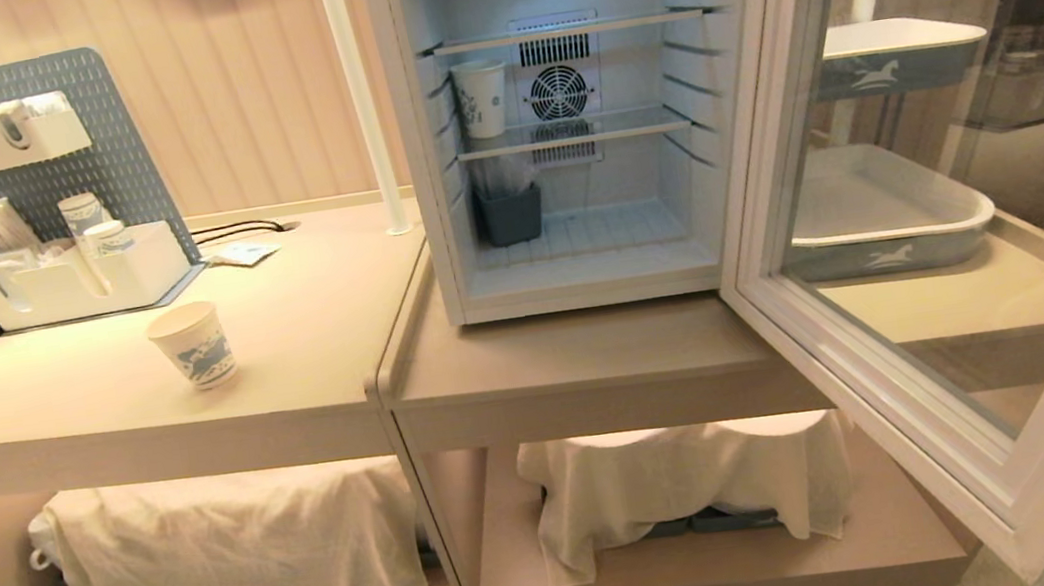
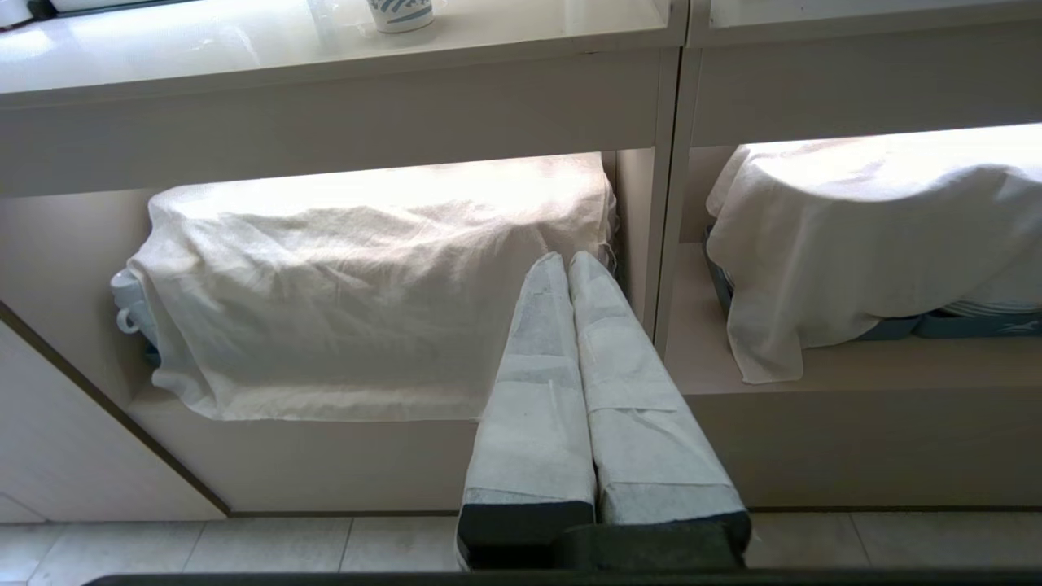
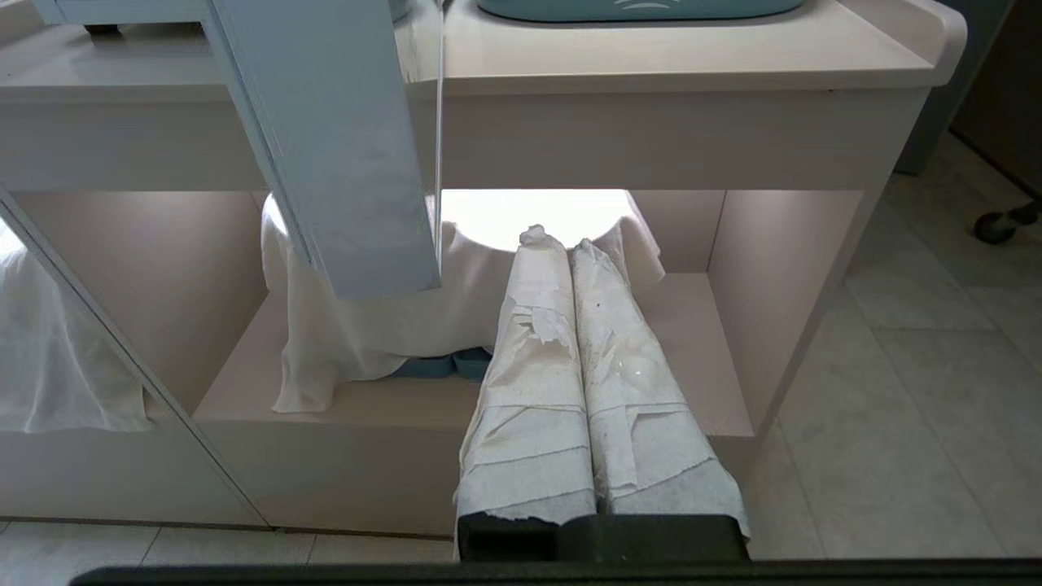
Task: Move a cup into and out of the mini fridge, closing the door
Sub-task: Put the paper cup in the freezer
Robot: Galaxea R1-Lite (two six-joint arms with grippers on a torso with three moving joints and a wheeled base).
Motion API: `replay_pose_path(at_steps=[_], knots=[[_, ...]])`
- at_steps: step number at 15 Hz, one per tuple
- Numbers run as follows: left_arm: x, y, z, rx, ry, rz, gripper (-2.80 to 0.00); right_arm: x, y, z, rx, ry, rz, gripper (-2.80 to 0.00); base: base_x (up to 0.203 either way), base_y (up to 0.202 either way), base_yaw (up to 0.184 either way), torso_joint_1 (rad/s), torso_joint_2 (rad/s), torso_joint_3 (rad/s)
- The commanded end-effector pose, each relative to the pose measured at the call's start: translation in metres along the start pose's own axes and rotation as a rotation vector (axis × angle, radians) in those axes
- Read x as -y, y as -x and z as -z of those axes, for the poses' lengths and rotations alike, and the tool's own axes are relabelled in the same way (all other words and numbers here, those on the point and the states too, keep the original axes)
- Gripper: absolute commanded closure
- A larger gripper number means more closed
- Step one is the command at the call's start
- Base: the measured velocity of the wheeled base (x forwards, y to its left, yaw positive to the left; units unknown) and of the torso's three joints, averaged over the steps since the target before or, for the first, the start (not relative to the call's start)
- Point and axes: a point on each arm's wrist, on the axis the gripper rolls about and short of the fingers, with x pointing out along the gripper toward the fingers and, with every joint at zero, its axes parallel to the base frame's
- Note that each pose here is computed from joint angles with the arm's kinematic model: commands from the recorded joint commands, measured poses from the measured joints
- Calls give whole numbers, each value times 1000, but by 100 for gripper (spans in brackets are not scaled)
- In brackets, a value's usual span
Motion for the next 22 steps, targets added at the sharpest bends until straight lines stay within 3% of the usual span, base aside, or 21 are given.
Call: replay_pose_path(at_steps=[1, 7, 18, 22], knots=[[0, 0, -1, 1, -5, 0, 0, 0, 0, 0, -1, 0, 0, 0, -88, 0, -1, 11, 7, -2], [0, 0, 0, 1, -7, 0, 0, 0, 0, 0, 0, 0, 0, 0, -168, 0, -1, 1, 1, 5], [0, 0, 0, 2, 7, 8, 0, 0, 0, 0, -1, -1, 0, 0, 1, 4, 1, 0, 0, -1], [0, 0, 0, 2, 10, 11, 0, 0, 0, 0, -1, -1, 0, 0, 1, 152, 2, 1, 2, 4]])
